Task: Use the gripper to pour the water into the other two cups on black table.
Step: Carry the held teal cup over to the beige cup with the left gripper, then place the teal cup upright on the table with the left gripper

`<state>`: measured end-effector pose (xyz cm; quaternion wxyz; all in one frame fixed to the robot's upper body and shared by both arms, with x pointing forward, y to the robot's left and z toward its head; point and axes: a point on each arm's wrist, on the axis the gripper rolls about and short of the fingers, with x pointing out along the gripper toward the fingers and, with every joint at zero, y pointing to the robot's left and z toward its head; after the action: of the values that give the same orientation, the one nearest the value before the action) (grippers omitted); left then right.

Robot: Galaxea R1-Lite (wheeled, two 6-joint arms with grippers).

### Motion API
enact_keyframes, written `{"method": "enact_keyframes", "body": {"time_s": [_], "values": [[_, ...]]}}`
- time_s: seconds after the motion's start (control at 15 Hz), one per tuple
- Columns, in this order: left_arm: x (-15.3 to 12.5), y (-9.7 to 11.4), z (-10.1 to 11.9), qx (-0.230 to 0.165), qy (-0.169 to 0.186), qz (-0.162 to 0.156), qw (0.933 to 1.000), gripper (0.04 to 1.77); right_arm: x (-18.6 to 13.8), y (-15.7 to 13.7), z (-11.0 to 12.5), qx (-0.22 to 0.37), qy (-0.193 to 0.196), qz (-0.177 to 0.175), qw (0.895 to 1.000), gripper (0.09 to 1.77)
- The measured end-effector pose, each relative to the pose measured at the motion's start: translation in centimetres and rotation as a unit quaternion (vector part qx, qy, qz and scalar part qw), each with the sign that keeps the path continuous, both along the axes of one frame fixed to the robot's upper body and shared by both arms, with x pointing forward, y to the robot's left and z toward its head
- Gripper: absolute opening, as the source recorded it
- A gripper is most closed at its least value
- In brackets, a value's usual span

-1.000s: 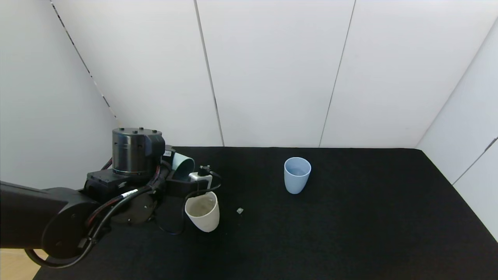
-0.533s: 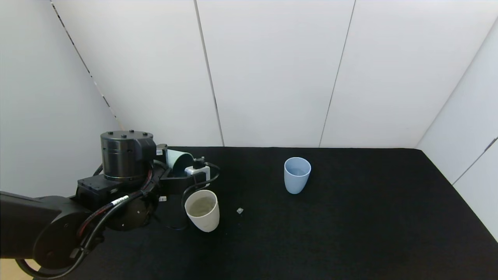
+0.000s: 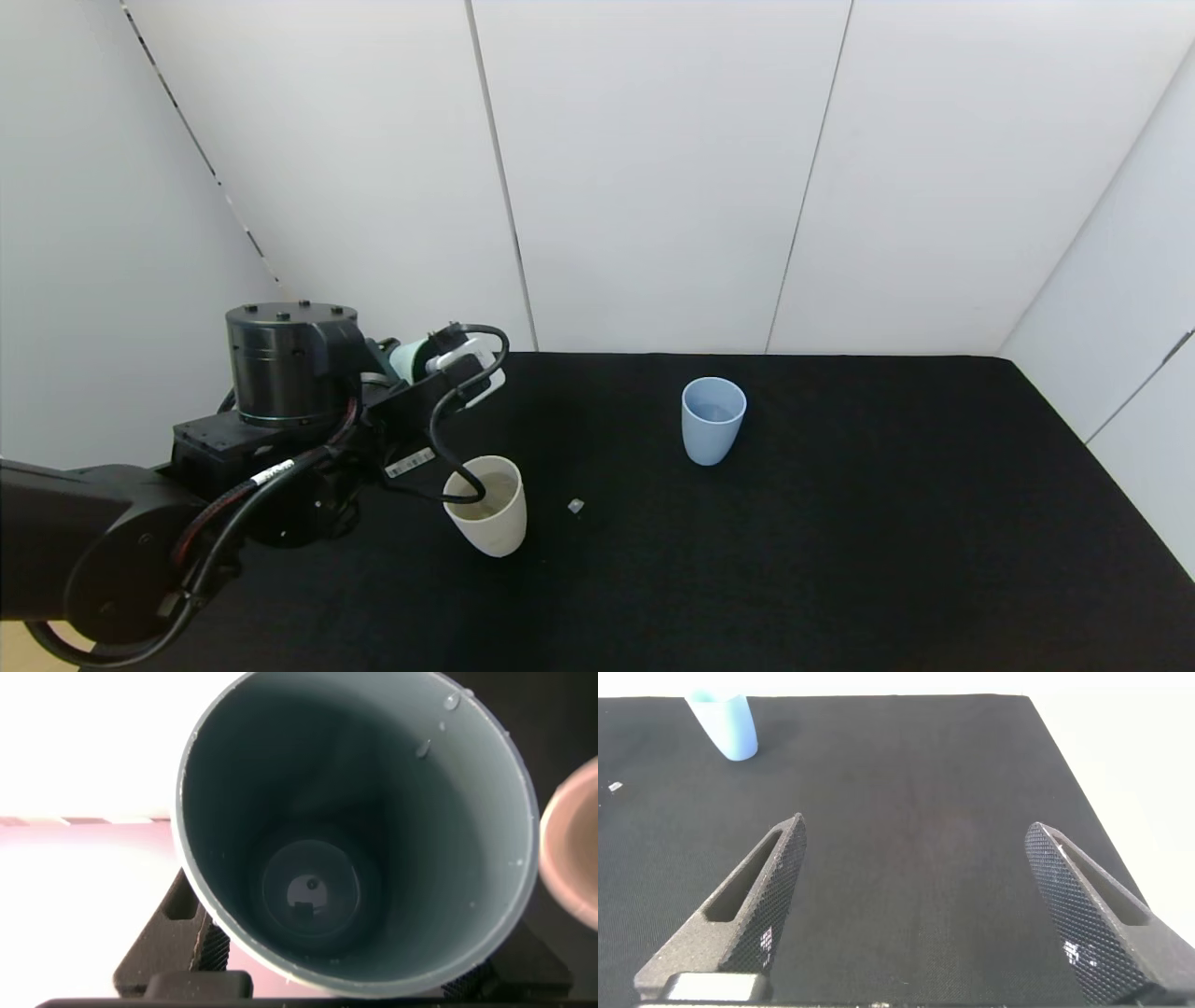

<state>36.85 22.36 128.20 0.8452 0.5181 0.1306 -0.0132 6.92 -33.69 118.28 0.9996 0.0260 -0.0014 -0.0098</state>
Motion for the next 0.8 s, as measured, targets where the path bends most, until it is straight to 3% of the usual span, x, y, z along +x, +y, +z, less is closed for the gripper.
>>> {"method": "enact_keyframes", "body": {"time_s": [0.2,0.4,0.6,0.8], "values": [[-0.4,-0.4,1.5,-0.09,-0.03,0.0,0.9955,1.17,0.0,0.0,0.0,0.0,0.0,0.0,1.0,1.71],[-1.2,-2.4,2.9,-0.198,-0.051,-0.015,0.9787,1.17,0.0,0.0,0.0,0.0,0.0,0.0,1.0,1.71],[-3.0,-6.2,3.3,-0.305,-0.036,-0.047,0.9505,1.17,0.0,0.0,0.0,0.0,0.0,0.0,1.0,1.71],[-4.9,-10.4,3.0,-0.408,-0.017,-0.06,0.9107,1.16,0.0,0.0,0.0,0.0,0.0,0.0,1.0,1.71]]}}
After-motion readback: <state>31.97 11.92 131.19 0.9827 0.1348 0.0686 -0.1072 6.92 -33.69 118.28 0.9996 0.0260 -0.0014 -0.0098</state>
